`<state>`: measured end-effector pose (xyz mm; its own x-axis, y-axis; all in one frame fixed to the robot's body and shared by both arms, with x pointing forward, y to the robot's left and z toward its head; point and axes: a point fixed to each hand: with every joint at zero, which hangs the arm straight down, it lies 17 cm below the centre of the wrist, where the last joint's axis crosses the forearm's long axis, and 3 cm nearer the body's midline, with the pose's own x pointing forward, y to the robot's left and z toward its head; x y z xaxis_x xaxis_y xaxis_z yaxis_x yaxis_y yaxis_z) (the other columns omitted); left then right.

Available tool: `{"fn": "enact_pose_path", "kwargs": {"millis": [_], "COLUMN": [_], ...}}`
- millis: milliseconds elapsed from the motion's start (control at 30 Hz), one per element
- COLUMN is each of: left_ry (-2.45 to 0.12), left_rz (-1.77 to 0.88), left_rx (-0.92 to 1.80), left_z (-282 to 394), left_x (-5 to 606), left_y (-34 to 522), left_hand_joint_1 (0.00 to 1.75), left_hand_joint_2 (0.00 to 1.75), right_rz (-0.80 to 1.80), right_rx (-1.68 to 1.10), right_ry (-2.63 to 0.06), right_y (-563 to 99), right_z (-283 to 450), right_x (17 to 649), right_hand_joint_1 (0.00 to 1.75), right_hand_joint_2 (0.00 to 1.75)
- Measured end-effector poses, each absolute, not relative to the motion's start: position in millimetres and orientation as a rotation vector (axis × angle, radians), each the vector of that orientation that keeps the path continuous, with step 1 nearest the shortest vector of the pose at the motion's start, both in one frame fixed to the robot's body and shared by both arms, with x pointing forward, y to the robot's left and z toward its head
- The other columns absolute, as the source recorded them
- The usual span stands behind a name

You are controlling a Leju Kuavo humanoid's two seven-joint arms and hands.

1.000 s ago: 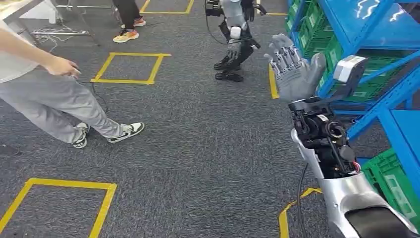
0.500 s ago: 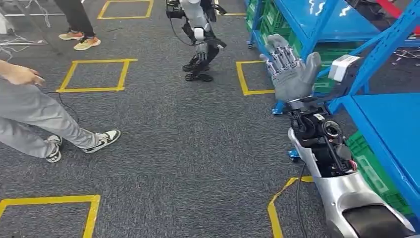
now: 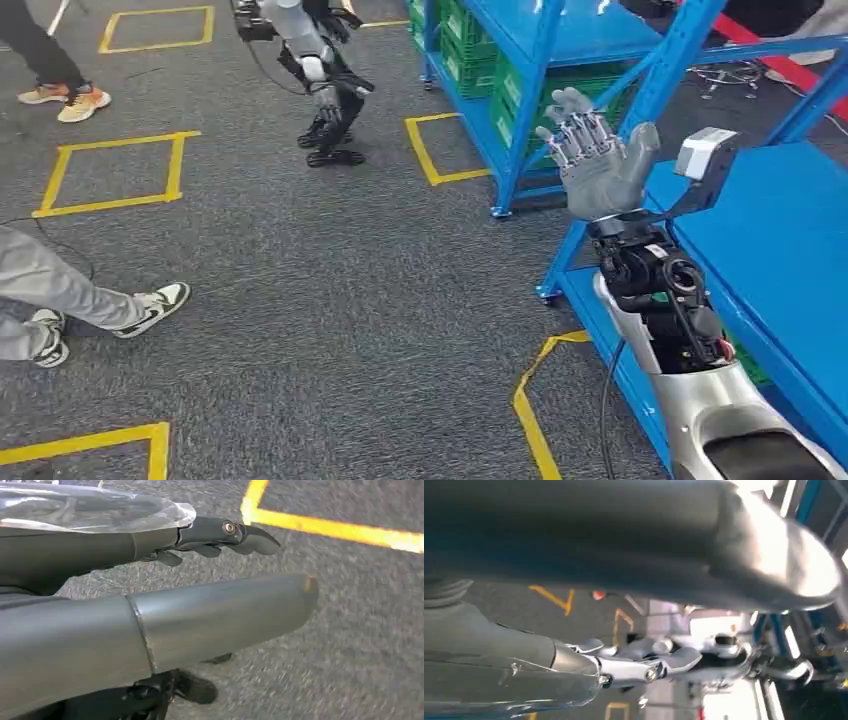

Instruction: Take the parts from the cabinet and place them on the table.

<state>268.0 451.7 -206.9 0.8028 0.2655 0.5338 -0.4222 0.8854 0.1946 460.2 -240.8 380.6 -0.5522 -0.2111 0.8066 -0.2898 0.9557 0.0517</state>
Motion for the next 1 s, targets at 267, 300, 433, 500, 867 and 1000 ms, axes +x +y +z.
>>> {"fn": "enact_pose_path", "kwargs": {"millis": [267, 300, 433, 500, 867, 1000], "left_ry": [-0.512, -0.514, -0.506, -0.497, -0.508, -0.523], "left_rz": [0.373, 0.373, 0.379, 0.382, 0.355, 0.351], "left_rx": [0.310, 0.310, 0.324, 0.330, 0.318, 0.312], "left_z": [-211, -210, -210, -211, -214, -210], "left_x": [262, 264, 262, 259, 260, 270], "left_y": [448, 448, 450, 450, 439, 437], "left_hand_joint_1": [0.00, 0.00, 0.00, 0.00, 0.00, 0.00], "left_hand_joint_2": [0.00, 0.00, 0.00, 0.00, 0.00, 0.00], "right_rz": [0.109, 0.110, 0.111, 0.109, 0.096, 0.095], "right_rx": [0.357, 0.357, 0.362, 0.363, 0.331, 0.320], "right_ry": [-2.172, -2.177, -2.173, -2.162, -2.147, -2.151], "right_y": [-240, -240, -240, -241, -259, -263], "right_z": [378, 380, 380, 376, 368, 368], "right_x": [454, 453, 452, 449, 428, 422], "right_hand_joint_1": [0.00, 0.00, 0.00, 0.00, 0.00, 0.00], "right_hand_joint_2": [0.00, 0.00, 0.00, 0.00, 0.00, 0.00]}}
